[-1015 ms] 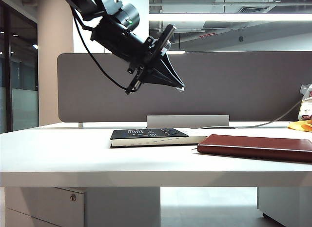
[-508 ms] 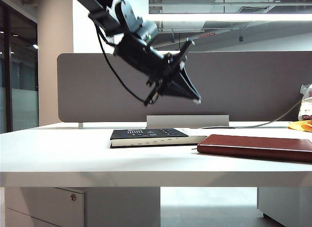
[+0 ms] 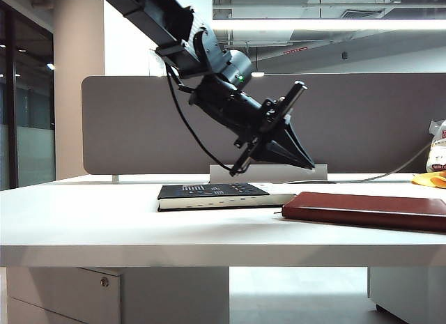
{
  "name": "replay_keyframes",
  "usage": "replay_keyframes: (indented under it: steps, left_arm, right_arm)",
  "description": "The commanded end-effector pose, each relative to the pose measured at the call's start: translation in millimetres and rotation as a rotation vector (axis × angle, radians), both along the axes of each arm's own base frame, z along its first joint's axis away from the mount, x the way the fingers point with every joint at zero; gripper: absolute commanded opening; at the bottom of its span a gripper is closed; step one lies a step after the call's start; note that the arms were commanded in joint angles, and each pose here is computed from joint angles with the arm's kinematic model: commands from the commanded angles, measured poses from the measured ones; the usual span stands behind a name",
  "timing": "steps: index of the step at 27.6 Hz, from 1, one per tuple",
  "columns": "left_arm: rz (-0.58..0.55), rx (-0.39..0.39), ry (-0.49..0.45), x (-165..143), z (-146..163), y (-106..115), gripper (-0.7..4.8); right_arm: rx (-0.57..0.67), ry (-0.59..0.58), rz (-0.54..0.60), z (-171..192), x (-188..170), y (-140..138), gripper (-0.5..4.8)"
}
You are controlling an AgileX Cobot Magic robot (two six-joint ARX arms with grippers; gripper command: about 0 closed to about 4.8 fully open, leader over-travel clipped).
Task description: Pick up the red book and place it on top of the black book.
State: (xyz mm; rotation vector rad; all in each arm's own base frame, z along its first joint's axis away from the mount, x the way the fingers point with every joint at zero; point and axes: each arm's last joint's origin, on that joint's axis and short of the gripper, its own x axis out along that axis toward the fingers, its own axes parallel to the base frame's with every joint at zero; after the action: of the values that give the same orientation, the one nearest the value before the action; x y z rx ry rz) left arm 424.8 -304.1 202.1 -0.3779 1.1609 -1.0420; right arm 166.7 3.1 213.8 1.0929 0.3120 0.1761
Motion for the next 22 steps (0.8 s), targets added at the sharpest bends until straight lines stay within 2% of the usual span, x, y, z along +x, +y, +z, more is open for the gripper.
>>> replay_keyframes:
  steps: [1, 11, 17, 22]
  left_arm:
    - [0.015, -0.011, 0.013, 4, -3, -6, -0.06]
    - [0.031, -0.005, 0.044, 10, -24, -14, -0.06]
    - [0.045, 0.029, 0.056, 10, -34, -15, -0.06]
    - [0.007, 0.166, 0.014, -3, -46, -22, -0.06]
  right_arm:
    - [-0.004, -0.018, 0.02, 3, 0, 1, -0.01]
    - [-0.003, -0.018, 0.029, 3, 0, 1, -0.01]
    - [-0.003, -0.018, 0.029, 3, 0, 1, -0.01]
    - [-0.003, -0.018, 0.028, 3, 0, 1, -0.01]
